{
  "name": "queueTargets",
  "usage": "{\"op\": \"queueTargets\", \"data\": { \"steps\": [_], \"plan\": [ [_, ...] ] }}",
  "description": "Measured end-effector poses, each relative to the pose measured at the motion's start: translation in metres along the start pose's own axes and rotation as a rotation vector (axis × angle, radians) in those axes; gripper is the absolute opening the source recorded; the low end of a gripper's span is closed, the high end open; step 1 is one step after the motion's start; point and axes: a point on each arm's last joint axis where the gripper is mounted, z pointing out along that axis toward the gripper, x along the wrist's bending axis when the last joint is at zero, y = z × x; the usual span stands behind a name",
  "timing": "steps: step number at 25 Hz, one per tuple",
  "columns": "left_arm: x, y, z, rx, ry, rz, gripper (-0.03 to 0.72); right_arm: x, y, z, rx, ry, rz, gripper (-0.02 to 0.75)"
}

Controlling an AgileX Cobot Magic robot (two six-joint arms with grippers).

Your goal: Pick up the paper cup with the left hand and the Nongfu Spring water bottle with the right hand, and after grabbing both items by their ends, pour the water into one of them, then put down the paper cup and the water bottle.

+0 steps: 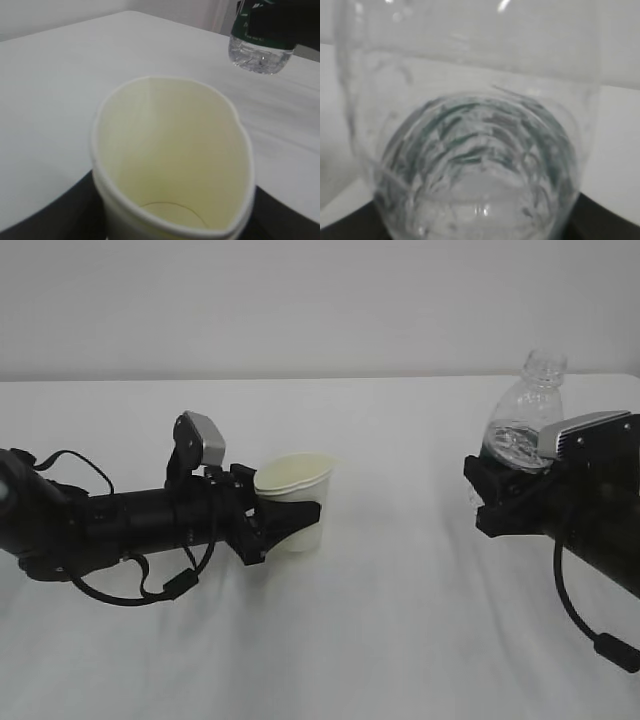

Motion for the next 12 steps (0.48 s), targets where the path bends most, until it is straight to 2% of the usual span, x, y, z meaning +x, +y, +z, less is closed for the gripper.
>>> {"op": "queueTargets", "data": {
  "steps": [12],
  "plan": [
    [-0.032,0.015,0.035,-0.011,-0.159,0.042,0.428,0.007,0.006,-0.031,-0.001,0.000,0.000,0.405]
  ]
}}
